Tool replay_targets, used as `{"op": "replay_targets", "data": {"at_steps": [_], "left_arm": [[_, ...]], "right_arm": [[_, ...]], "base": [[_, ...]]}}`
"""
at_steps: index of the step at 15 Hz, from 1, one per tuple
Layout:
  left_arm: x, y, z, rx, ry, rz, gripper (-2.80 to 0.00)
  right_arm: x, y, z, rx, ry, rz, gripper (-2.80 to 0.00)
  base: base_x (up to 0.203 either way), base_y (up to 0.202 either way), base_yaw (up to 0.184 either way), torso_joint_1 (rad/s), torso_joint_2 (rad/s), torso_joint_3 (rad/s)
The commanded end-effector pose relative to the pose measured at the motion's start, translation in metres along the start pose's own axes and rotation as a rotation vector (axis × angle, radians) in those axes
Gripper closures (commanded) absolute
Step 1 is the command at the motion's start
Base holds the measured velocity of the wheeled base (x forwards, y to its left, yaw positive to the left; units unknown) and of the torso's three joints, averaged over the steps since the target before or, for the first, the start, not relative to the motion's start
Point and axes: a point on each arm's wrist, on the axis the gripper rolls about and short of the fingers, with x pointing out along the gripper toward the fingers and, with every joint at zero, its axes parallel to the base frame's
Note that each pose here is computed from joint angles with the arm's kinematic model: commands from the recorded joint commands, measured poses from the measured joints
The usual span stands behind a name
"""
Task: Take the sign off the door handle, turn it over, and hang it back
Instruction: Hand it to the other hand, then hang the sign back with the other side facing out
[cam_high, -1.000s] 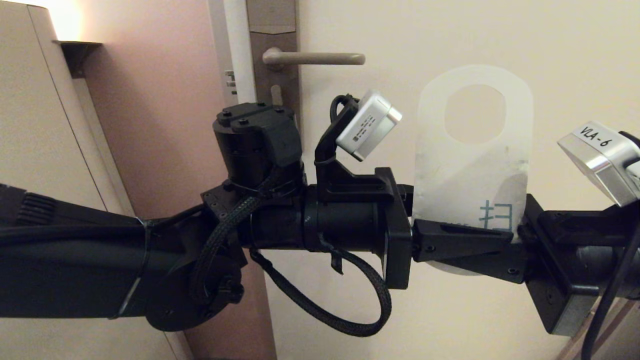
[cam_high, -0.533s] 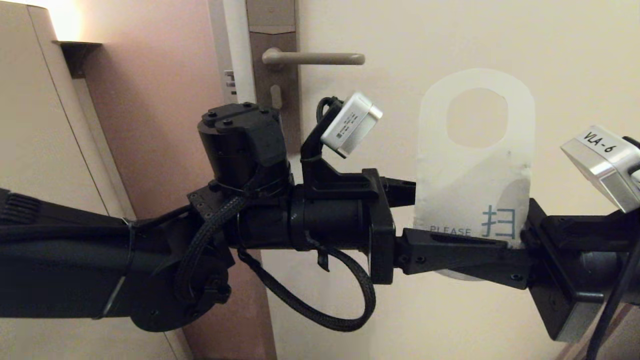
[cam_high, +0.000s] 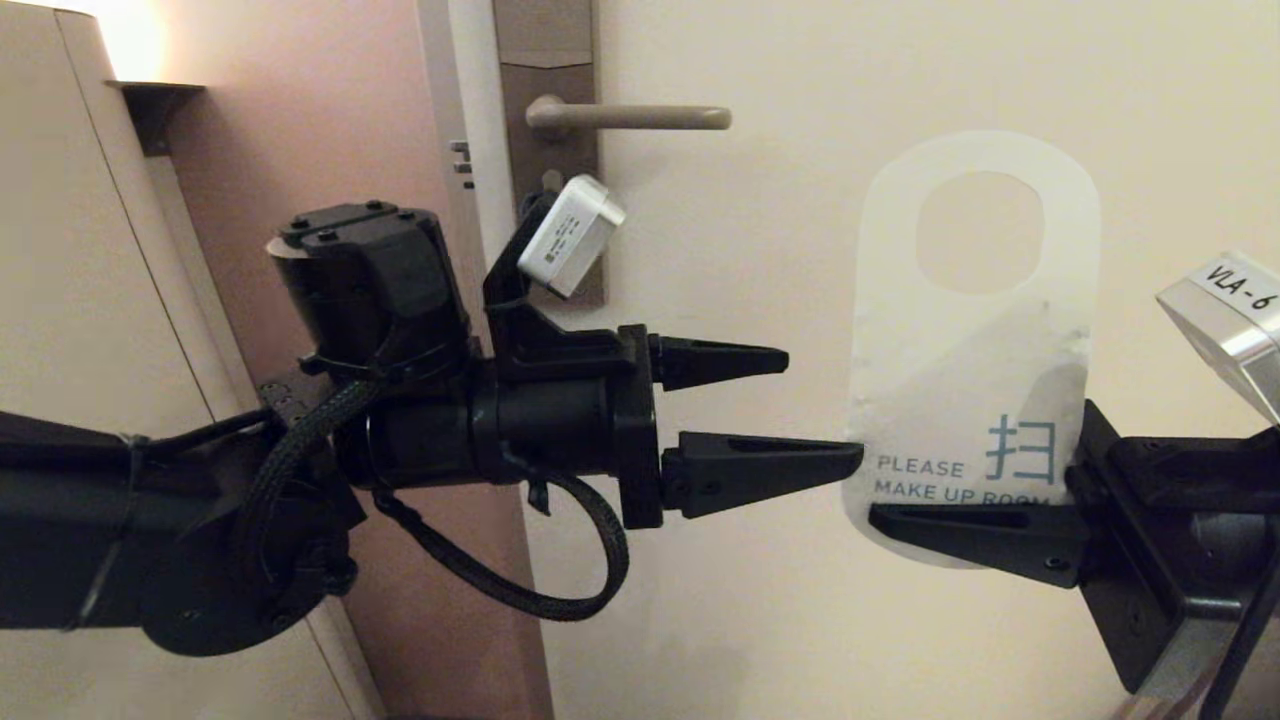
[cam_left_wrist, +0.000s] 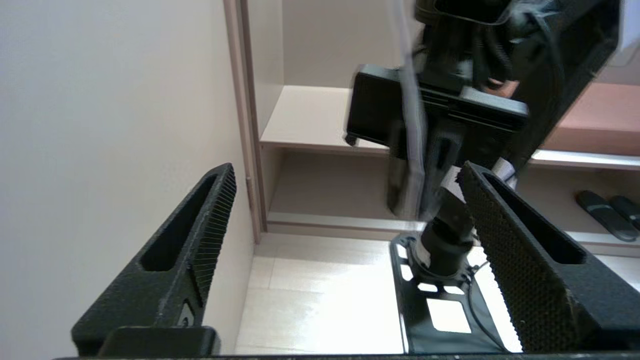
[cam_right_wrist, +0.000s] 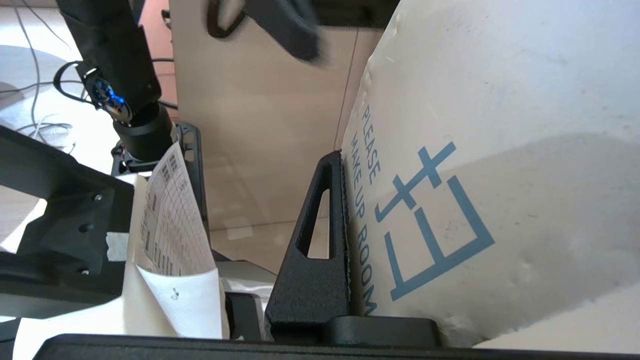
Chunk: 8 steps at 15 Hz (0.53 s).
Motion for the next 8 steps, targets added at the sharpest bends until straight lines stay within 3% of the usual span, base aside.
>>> {"op": "replay_targets", "data": {"at_steps": [1,3,4,8], "left_arm": [[-0.01,-0.009,0.005,0.013,-0.012,0.0,-2.8],[-0.019,-0.016,0.004,0.01,-0.007,0.009,-2.8],[-0.023,-0.018,0.002,0.008,-0.004,0.014,0.0],[-0.037,-0.025,0.004,0.016,-0.013,0.038,0.0]], "right_arm": [[-0.002,0.002,-0.001,-0.003,-0.002,0.001,0.0],[-0.004,0.004,-0.003,-0.003,0.001,-0.013,0.0],[-0.005,0.004,-0.002,-0.004,-0.001,-0.014,0.0],[-0.009,0.008,-0.009,0.004,0.011,-0.014,0.0]], "base": [[0.0,0.0,0.0,0.0,0.0,0.0],[0.0,0.0,0.0,0.0,0.0,0.0],[0.0,0.0,0.0,0.0,0.0,0.0],[0.0,0.0,0.0,0.0,0.0,0.0]]}}
